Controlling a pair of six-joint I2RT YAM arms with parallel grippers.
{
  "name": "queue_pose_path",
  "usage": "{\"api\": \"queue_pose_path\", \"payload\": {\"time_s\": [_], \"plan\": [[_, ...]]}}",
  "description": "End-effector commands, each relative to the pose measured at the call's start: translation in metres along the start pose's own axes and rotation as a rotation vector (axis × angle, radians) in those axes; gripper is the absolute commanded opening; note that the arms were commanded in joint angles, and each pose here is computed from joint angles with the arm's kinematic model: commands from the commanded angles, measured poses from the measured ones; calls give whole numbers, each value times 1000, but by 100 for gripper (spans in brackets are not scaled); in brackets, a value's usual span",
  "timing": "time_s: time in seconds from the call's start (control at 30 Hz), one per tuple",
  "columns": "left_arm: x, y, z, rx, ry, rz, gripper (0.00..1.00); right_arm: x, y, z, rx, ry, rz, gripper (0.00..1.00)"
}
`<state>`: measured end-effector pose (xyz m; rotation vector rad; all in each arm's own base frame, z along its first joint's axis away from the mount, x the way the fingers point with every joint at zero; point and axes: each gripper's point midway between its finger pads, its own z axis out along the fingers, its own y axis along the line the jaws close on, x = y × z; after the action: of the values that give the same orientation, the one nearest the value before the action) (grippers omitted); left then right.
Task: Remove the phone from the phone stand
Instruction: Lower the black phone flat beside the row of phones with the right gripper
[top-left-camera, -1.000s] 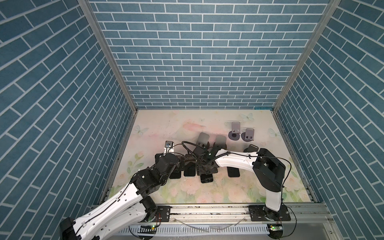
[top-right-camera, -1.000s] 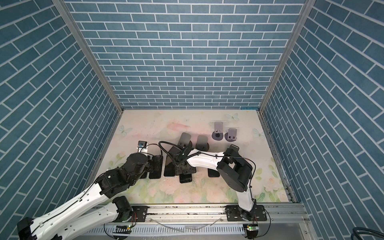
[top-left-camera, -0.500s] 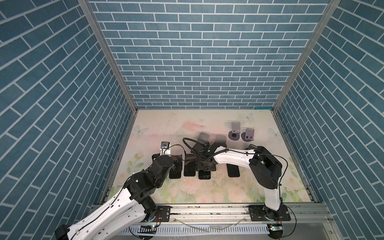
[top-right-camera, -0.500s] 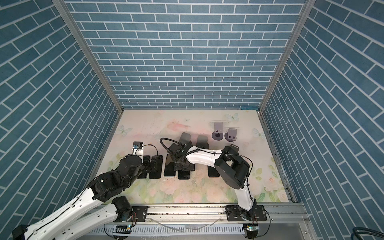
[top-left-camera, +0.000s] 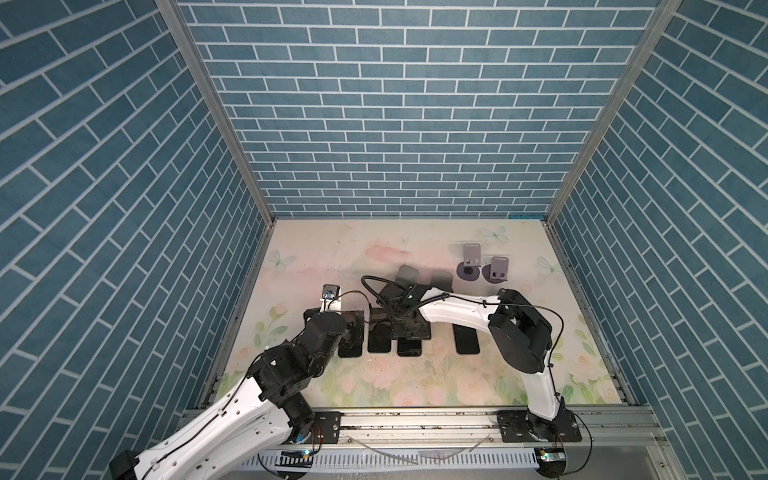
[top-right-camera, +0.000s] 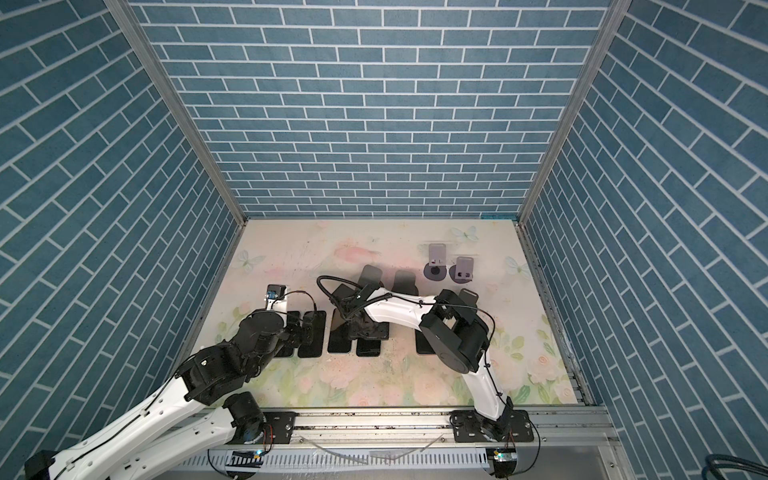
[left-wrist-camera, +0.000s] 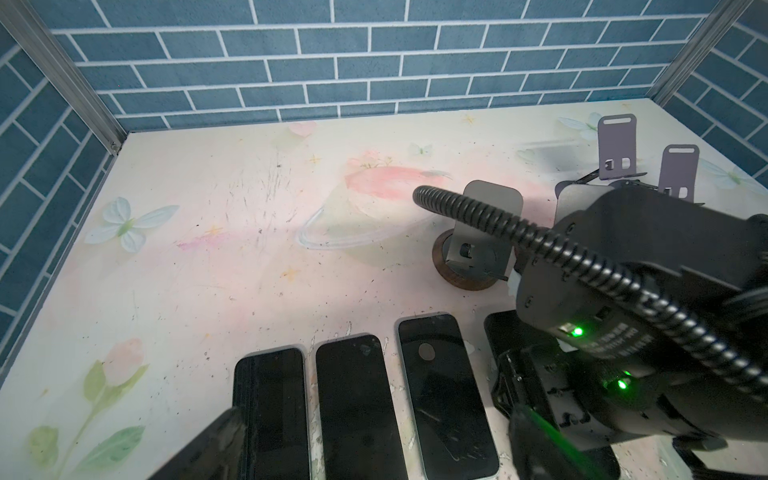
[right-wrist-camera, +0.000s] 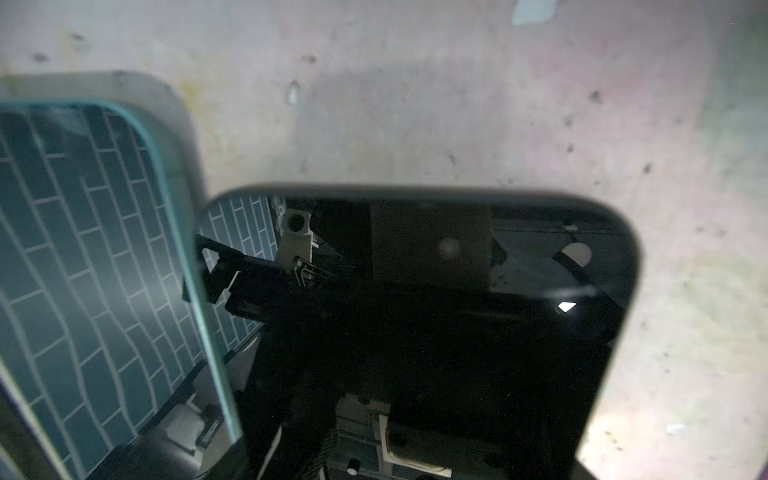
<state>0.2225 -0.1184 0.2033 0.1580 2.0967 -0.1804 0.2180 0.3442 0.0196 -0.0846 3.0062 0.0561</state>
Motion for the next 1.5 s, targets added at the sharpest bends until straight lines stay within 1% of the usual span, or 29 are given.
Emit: {"api": "queue_pose_path", "payload": {"time_s": [0.0,0.13,0.3,0.63,0.97,1.13,1.47], "plan": [[3,3,-2,6,-16,0,100,6,-26,7,140,23,15,60],[2,3,-2,9,-20,0,100,7,-29,10,175,29,6,61],[5,3,-2,10,-17,3,100,11,-28,17,185,48,-4,70],[5,3,-2,10,-24,-3,100,18,-36,17,256,82,-24,71],[8,2,0,16,-19,-7,100,21,-33,20,236,97,-24,76],[8,3,0,16,-19,-7,100,24,-28,24,198,110,-30,78],[10,4,-2,16,-18,-11,100,27,-27,27,170,116,-28,78]]}}
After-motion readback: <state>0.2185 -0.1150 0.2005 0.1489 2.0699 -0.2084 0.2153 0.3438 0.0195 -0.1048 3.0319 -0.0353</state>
